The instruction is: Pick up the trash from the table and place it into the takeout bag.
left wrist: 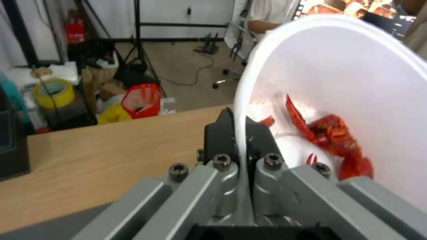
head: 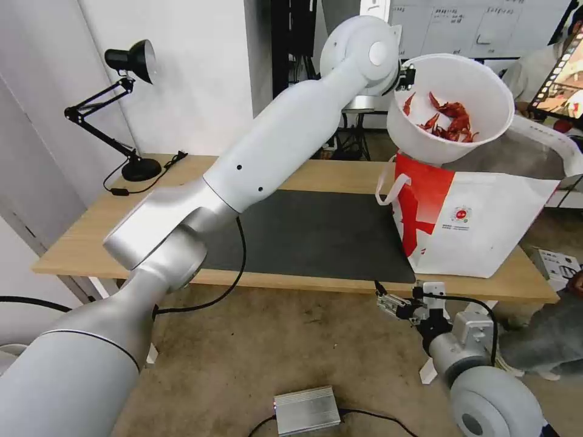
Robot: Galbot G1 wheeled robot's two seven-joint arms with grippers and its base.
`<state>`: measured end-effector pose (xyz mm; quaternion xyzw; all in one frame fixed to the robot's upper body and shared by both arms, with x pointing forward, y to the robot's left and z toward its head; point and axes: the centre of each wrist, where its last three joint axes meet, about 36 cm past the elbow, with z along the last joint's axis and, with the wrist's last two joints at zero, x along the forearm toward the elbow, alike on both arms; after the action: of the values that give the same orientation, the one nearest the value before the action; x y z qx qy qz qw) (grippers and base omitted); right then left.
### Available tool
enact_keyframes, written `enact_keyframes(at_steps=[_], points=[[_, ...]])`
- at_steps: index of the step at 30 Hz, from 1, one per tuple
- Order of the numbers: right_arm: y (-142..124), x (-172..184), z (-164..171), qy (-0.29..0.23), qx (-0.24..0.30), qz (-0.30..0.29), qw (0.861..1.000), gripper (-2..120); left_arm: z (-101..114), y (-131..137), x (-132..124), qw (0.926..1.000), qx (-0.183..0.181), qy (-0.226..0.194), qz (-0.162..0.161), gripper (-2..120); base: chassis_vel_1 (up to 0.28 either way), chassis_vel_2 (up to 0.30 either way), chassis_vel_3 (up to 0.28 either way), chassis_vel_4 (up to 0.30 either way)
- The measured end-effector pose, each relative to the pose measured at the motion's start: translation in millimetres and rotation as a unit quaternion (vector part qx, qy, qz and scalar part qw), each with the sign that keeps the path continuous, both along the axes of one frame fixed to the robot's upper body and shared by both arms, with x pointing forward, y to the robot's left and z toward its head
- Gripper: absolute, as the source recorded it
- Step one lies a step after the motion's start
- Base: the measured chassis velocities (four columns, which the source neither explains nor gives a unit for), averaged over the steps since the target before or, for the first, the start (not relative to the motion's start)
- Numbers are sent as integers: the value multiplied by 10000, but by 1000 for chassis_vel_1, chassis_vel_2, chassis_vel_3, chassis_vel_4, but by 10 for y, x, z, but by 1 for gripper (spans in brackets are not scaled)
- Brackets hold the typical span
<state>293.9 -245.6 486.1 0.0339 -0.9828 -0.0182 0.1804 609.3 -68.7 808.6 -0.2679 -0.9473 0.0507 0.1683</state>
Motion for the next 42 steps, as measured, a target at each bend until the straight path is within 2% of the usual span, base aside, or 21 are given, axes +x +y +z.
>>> enact_keyframes(at_steps=[5,9,12,17,20,33,42], points=[[0,0,0,0,0,0,10000,100,-111,-45,25,9999,64,-90,-121,0,0,0,0,0],[0,0,0,0,0,0,10000,100,-166,-105,3,9993,309,-123,-143,0,0,0,0,0],[0,0,0,0,0,0,10000,100,-182,-133,16,9980,627,-107,-21,0,0,0,0,0],[0,0,0,0,0,0,10000,100,-195,-158,17,9956,920,-162,85,0,0,0,0,0],[0,0,0,0,0,0,10000,100,-218,-201,-4,9928,1139,-339,164,0,0,0,0,0],[0,0,0,0,0,1,10000,100,-285,-287,-83,9889,1381,-534,123,0,0,0,0,0],[0,0,0,0,0,0,10000,100,-399,-345,-111,9826,1678,-778,145,0,0,0,0,0]])
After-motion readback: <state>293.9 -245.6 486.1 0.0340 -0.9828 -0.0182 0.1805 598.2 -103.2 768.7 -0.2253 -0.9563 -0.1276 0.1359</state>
